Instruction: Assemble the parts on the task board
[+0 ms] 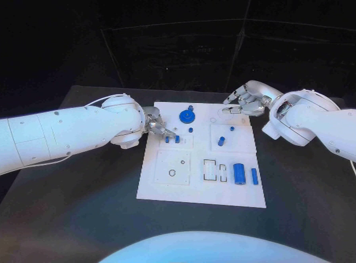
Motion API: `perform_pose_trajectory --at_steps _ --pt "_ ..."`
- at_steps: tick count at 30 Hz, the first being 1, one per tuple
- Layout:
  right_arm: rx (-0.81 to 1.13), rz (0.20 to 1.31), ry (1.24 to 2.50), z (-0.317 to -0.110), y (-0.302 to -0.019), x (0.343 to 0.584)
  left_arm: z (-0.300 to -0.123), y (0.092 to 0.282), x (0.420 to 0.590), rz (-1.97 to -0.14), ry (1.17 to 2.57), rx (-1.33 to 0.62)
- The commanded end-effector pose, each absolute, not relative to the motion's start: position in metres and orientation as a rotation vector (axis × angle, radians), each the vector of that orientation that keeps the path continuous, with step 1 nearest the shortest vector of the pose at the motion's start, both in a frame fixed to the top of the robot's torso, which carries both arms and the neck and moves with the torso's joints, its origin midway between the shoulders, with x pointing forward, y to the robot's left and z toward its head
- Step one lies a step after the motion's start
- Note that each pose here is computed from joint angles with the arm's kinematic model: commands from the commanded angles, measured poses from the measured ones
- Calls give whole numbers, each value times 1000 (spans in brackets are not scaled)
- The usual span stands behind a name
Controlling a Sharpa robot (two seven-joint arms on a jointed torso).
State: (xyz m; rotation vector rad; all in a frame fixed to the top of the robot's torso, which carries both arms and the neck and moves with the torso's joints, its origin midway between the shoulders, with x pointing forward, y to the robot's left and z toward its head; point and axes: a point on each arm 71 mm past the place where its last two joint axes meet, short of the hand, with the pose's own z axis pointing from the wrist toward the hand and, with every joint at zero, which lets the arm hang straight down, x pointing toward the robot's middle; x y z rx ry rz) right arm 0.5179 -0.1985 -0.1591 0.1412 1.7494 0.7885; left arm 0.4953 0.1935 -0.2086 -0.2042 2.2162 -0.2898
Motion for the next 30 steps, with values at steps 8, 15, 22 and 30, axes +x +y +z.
perform_pose_trajectory --at_steps 8,15,22,30 --pt "131 795 1748 -158 -197 519 -198 198 499 -465 2072 -390" --pt "131 795 1747 -158 -196 519 -190 190 504 -684 1955 -457" --pt "131 795 1746 -158 -197 519 -182 174 506 -829 1807 -295" --pt "130 798 1743 -158 -196 519 -180 158 509 -828 1694 -24"
